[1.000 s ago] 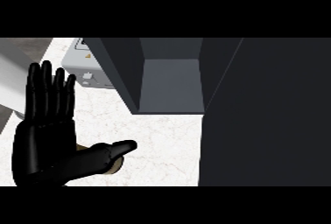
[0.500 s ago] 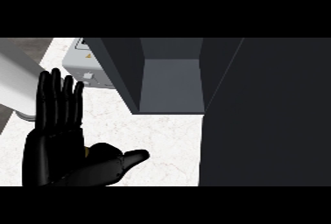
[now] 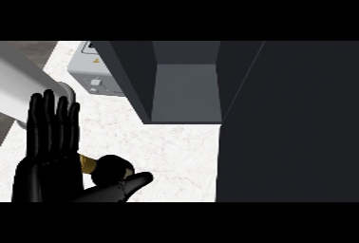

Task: Pick up the wine, place it into the cabinet and close the cabinet

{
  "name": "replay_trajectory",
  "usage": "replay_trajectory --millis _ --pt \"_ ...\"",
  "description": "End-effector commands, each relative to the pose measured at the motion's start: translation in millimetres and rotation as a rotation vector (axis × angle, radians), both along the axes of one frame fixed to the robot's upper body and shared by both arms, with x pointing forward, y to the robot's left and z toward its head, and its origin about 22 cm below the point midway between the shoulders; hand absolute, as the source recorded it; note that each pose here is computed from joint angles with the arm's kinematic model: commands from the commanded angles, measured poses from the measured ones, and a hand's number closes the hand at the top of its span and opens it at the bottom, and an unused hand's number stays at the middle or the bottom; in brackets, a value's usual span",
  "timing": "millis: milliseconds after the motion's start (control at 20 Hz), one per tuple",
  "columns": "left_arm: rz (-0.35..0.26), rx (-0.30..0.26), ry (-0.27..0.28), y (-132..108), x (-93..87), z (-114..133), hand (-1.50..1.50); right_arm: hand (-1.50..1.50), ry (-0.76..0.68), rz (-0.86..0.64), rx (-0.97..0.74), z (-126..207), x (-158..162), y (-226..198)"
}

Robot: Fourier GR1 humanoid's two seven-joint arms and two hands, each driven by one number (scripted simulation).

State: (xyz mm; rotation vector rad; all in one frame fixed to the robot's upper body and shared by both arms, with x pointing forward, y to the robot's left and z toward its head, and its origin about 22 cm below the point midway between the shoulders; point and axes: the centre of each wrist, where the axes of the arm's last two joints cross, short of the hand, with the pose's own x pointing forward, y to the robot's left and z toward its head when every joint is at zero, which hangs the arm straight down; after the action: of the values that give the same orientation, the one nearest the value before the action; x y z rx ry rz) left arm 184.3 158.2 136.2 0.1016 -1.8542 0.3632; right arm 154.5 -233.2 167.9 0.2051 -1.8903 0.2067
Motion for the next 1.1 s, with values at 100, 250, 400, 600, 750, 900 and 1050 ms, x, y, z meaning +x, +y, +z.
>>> replay_trajectory --millis 100,250,400,600,750,900,1050 --pt "0.042 0.017 0.032 10.1 -14.4 -13.5 -1.5 -1.5 -0.028 -0.023 0.015 -5.6 -4.0 -10.8" --pt "0.064 0.021 0.04 20.4 -18.4 -28.5 -1.5 -1.5 -0.016 -0.011 0.004 7.7 -1.9 -13.5" --pt "0.074 0.029 0.06 37.5 -19.3 -39.2 -1.5 -1.5 -0.015 -0.002 0.004 0.7 -3.6 -2.9" --pt "0.084 0.039 0.09 44.4 -23.1 -42.2 -1.5 -1.5 -0.011 0.001 0.005 -0.7 9.1 2.7" --pt "0.095 0.033 0.099 60.0 -37.1 -62.1 -1.5 -1.5 -0.023 -0.001 -0.008 2.3 -9.8 4.8" --pt "0.116 0.054 0.137 53.2 -28.0 -68.1 -1.5 -1.5 -0.015 0.002 0.005 2.3 -8.6 -1.2" --pt "0.121 0.02 0.127 77.5 -36.9 -83.7 -1.5 -1.5 -0.031 -0.01 0.025 -2.0 0.7 -5.8"
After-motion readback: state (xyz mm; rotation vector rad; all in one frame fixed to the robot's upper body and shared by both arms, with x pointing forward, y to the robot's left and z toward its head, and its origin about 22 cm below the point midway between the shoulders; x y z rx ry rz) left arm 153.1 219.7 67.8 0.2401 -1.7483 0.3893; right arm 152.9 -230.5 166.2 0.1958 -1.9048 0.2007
